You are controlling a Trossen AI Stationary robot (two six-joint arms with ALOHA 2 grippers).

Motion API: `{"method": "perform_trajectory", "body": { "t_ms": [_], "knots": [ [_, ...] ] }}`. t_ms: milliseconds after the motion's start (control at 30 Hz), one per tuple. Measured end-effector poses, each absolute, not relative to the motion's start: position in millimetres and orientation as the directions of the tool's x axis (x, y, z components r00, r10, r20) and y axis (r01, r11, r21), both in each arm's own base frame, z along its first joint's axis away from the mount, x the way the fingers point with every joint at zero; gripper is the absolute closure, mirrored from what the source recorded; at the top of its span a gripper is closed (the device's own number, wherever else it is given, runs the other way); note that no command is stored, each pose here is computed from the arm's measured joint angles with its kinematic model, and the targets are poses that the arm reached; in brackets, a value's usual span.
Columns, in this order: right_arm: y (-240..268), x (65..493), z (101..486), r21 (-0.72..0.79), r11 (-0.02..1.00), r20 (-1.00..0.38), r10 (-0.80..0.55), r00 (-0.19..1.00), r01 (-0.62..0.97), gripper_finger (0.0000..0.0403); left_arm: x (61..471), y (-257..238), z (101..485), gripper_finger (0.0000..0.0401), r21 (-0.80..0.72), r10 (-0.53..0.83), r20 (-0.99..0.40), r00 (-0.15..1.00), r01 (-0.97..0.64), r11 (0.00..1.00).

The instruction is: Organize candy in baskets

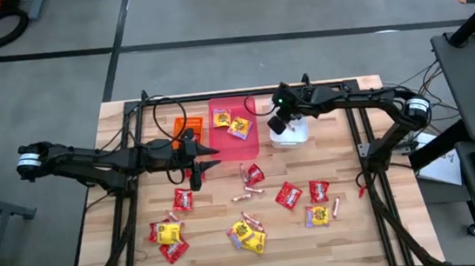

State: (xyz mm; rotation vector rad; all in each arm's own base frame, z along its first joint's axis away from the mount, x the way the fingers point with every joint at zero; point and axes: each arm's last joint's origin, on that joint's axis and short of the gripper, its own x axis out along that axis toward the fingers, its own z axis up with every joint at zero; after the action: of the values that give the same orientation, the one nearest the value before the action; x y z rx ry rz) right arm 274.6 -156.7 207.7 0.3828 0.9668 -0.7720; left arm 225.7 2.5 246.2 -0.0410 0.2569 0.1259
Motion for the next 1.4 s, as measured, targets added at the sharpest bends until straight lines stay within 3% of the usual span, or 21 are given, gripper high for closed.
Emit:
{"method": "perform_trajectory", "body": {
  "t_ms": [300,467,1000,1400],
  "knots": [
    [-171.4,269.7,171.6,0.034,0.680,-0.915,-0.274,0.296,0.732,0.0384,225.6,2.5,246.0,0.0267,-0.024,0.119,-0.259,0.959,-0.129,0.991],
    [-174.2,273.3,153.6,0.000,0.690,-0.937,-0.253,0.242,0.723,0.0393,225.6,2.4,246.0,0.0267,-0.024,0.119,-0.259,0.959,-0.129,0.991],
    [-180.9,273.5,174.3,-0.175,0.639,-0.879,-0.445,0.174,0.749,0.0394,225.6,3.2,246.0,0.0267,-0.022,0.142,-0.258,0.956,-0.153,0.988],
    [-169.7,274.6,191.3,-0.167,0.673,-0.859,-0.458,0.228,0.721,0.0394,225.5,3.5,245.8,0.0267,-0.028,0.154,-0.259,0.954,-0.166,0.986]
  ]
}}
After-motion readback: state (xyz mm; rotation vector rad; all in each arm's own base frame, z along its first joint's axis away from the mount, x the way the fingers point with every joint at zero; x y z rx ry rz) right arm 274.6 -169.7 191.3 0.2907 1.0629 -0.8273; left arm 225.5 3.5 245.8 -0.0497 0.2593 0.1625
